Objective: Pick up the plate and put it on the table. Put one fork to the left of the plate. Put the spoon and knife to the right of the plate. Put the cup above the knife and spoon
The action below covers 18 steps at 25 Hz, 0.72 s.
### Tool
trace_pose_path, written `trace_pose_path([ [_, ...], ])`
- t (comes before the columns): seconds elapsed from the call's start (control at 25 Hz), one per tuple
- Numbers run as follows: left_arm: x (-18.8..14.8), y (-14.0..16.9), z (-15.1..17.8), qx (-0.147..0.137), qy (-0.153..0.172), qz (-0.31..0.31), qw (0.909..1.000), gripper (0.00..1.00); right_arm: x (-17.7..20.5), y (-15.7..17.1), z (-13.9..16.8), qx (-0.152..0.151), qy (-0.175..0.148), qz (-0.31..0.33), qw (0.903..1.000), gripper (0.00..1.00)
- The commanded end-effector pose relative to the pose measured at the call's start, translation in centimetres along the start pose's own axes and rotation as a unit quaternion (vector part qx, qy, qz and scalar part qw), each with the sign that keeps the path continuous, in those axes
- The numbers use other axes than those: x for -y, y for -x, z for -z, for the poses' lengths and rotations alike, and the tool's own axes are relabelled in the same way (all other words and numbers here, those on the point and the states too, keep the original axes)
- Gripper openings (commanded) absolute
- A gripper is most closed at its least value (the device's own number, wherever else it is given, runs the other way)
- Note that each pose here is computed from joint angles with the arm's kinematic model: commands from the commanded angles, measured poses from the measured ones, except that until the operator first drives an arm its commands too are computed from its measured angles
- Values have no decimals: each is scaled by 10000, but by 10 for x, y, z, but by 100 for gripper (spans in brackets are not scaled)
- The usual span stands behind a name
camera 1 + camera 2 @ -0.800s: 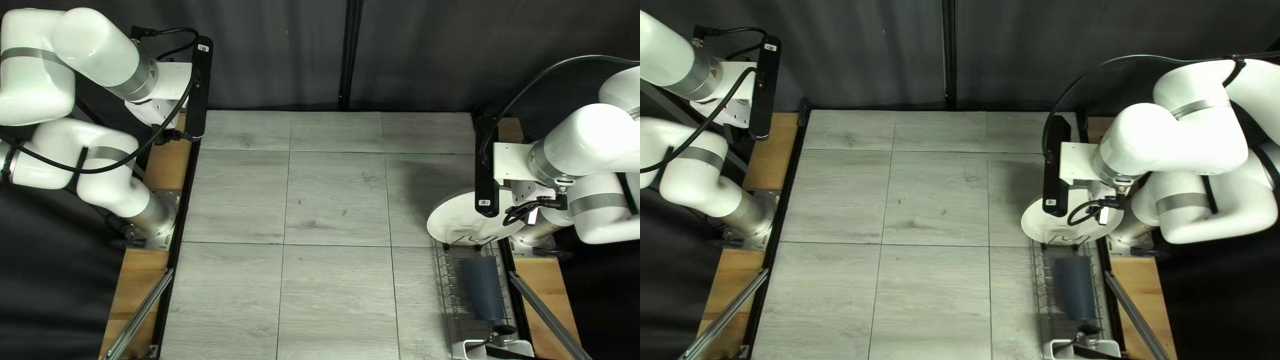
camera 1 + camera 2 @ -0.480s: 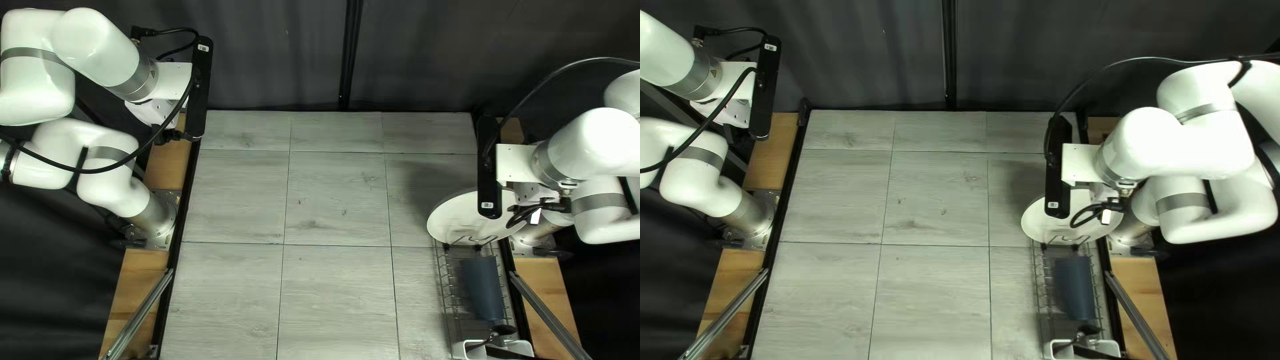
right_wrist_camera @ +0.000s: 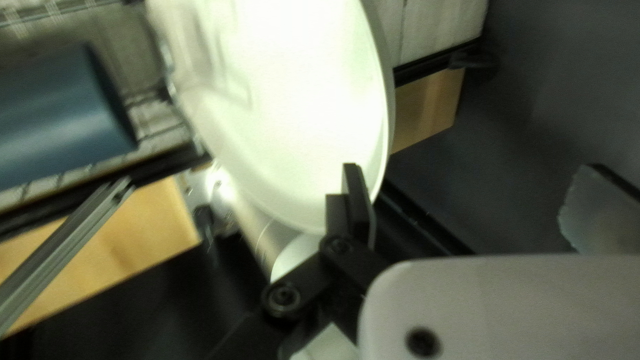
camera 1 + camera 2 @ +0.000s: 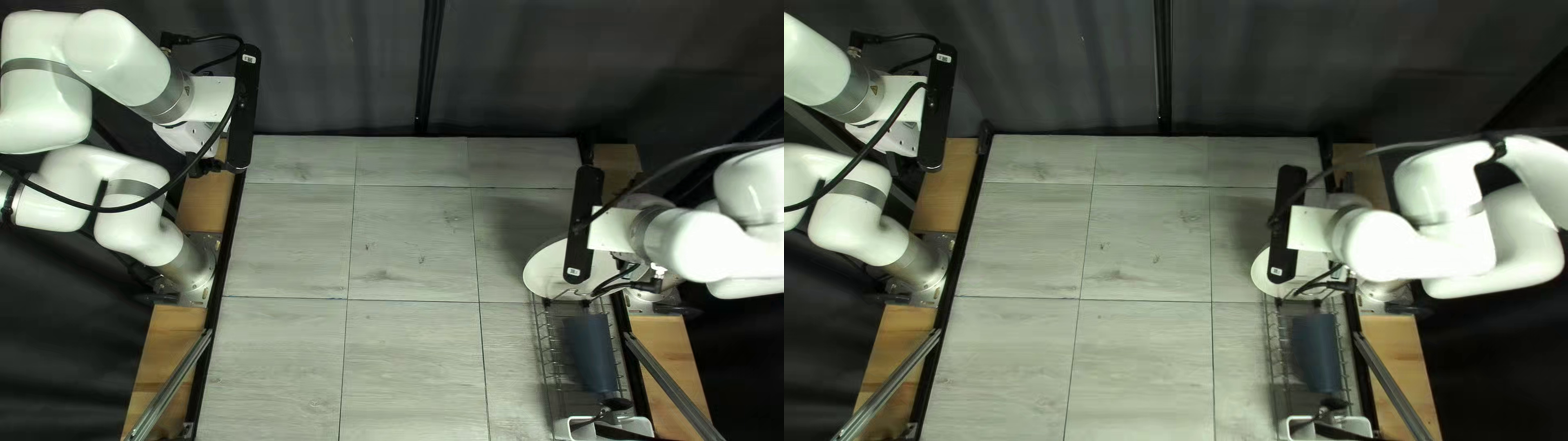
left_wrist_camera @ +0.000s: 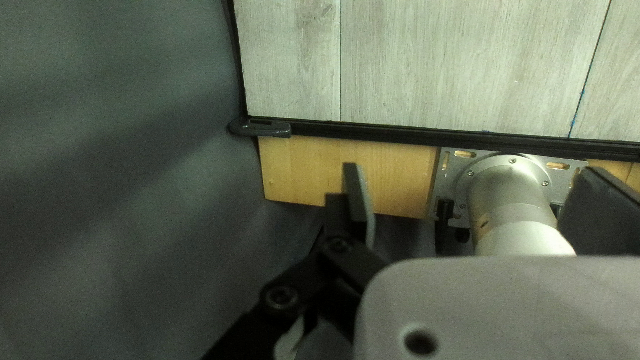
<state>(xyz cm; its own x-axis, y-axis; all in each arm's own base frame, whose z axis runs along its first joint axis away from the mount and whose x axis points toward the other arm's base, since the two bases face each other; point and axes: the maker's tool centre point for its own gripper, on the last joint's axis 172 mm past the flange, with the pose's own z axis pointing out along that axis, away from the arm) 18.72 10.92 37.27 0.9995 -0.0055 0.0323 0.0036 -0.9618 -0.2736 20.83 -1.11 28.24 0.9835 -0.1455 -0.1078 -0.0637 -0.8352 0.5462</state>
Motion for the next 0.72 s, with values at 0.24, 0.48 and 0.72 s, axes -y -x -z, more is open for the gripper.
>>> trace_pose_path([
  [0.24,0,0,0,0,0,0,10000,100,11,-4,-16,-105,447,-41,9989,100],
  [0.48,0,0,0,0,0,0,10000,100,10,-6,-39,-36,798,-161,9967,100],
  [0.72,0,0,0,0,0,0,10000,100,14,-4,-37,-56,1012,-203,9946,0],
])
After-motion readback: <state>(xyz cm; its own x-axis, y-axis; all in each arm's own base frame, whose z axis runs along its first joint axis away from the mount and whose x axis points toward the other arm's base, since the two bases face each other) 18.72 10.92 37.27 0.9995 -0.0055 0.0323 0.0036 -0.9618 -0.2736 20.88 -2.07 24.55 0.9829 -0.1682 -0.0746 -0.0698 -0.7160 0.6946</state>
